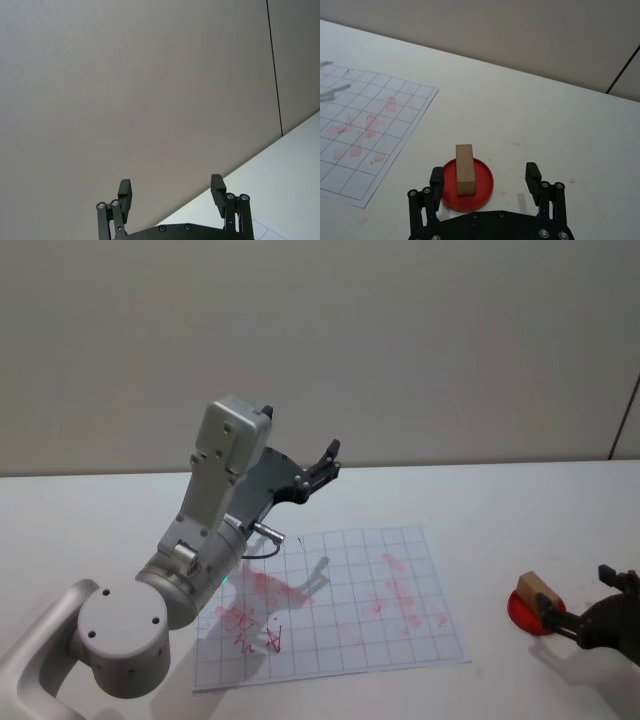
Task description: Use the one hand to pick up the stamp and affix it onto the A4 paper.
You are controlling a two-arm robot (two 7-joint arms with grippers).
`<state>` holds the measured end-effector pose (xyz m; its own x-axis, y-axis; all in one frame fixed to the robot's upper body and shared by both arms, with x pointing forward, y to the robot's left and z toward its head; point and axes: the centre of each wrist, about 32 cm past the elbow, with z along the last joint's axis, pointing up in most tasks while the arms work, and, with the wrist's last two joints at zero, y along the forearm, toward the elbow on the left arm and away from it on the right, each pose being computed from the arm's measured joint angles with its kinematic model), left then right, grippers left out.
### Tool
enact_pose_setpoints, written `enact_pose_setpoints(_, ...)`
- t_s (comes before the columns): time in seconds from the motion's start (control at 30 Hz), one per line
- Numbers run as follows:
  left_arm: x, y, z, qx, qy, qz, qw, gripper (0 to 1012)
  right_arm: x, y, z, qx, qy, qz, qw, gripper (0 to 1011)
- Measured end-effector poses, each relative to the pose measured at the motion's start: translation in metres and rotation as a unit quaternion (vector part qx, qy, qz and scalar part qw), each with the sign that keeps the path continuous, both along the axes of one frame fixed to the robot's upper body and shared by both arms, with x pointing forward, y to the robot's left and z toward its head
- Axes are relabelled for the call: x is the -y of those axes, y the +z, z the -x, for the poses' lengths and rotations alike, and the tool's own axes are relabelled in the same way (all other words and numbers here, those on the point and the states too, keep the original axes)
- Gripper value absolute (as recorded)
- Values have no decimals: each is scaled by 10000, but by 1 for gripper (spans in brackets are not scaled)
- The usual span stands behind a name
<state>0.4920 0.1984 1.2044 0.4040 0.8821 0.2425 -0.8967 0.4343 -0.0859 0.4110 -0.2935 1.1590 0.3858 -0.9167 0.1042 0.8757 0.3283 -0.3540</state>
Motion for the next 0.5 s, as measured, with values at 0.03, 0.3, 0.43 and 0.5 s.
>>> enact_pose_setpoints(0.03,0,0,0,0,0,0,10000,1001,-5,-3,-14,-23,26,29,10000,1001)
enact_pose_setpoints(0.3,0,0,0,0,0,0,10000,1001,-74,-46,-174,-166,194,174,9995,1001)
enact_pose_setpoints(0.43,0,0,0,0,0,0,10000,1001,-98,-61,-224,-210,245,216,9992,1001)
enact_pose_setpoints(0.5,0,0,0,0,0,0,10000,1001,-106,-63,-241,-221,260,228,9992,995)
